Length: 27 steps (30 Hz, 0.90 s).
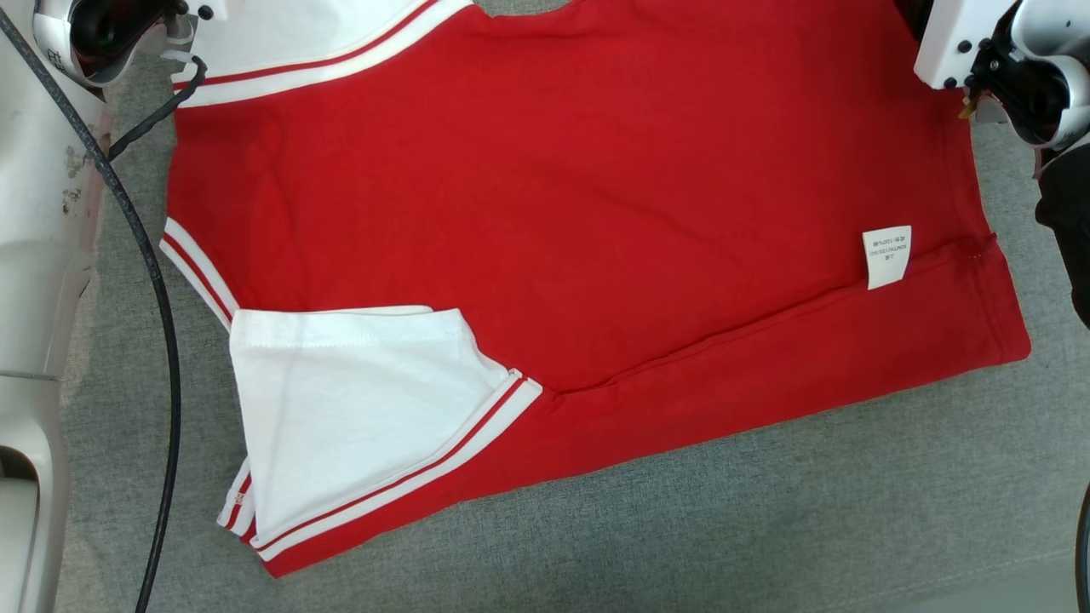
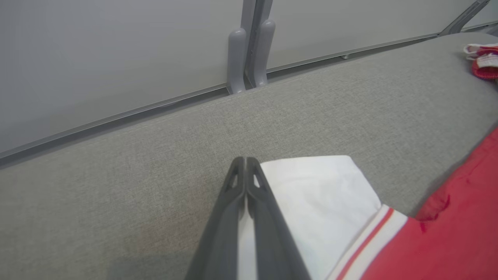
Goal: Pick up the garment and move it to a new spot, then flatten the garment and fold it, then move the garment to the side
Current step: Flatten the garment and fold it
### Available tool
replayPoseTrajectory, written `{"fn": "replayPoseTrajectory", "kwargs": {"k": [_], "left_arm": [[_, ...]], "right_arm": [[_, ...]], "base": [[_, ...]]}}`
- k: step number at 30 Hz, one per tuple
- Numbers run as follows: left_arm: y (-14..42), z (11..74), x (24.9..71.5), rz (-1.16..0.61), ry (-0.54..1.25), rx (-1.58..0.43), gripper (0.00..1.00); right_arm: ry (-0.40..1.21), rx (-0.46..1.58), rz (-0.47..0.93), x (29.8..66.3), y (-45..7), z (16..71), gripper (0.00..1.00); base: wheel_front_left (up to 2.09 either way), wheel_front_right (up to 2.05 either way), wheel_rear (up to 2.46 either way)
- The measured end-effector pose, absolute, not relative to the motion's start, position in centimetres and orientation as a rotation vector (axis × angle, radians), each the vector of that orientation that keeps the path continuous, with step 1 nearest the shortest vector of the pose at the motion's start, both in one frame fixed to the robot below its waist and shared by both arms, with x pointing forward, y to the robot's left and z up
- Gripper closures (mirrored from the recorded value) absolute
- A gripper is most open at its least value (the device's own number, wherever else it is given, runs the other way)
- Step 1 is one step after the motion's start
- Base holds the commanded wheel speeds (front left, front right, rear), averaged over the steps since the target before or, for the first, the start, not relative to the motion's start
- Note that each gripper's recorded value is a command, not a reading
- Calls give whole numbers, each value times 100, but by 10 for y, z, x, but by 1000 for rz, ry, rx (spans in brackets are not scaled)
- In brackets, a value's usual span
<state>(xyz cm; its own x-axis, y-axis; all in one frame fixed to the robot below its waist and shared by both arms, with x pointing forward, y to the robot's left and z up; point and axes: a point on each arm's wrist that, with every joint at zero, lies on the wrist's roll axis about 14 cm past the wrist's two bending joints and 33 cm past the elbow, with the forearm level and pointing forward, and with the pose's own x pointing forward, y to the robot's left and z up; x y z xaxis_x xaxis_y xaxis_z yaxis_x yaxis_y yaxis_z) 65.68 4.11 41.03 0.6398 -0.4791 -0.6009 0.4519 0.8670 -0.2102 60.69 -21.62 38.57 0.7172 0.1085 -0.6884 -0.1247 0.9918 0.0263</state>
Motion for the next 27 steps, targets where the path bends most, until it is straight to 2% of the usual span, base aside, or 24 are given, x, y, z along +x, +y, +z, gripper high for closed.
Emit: {"fn": "replayPoseTrajectory", "kwargs": {"k": [6,11,13,14,15,16,23,27], "left_arm": [[42,409,654,-534,704,-39,100],[44,406,652,-535,713,-35,100],[46,405,651,-532,717,-30,100],[46,405,650,-533,719,-28,100],[47,404,649,-532,720,-26,100],[47,404,649,-531,721,-25,100],[49,417,655,-529,651,-24,100],[55,438,665,-513,541,-18,100]], "right_arm": [[823,-18,117,605,-216,376,3],[842,-15,115,609,-213,372,0],[845,-17,116,610,-212,371,19],[847,-19,117,611,-212,370,60],[851,-21,119,611,-211,369,89],[851,-21,121,611,-209,368,100],[763,-56,136,625,-206,384,100],[638,-55,133,639,-208,407,100]], "base": [[0,0,0],[0,0,0],[0,0,0],[0,0,0],[0,0,0],[0,0,0],[0,0,0],[0,0,0]]}}
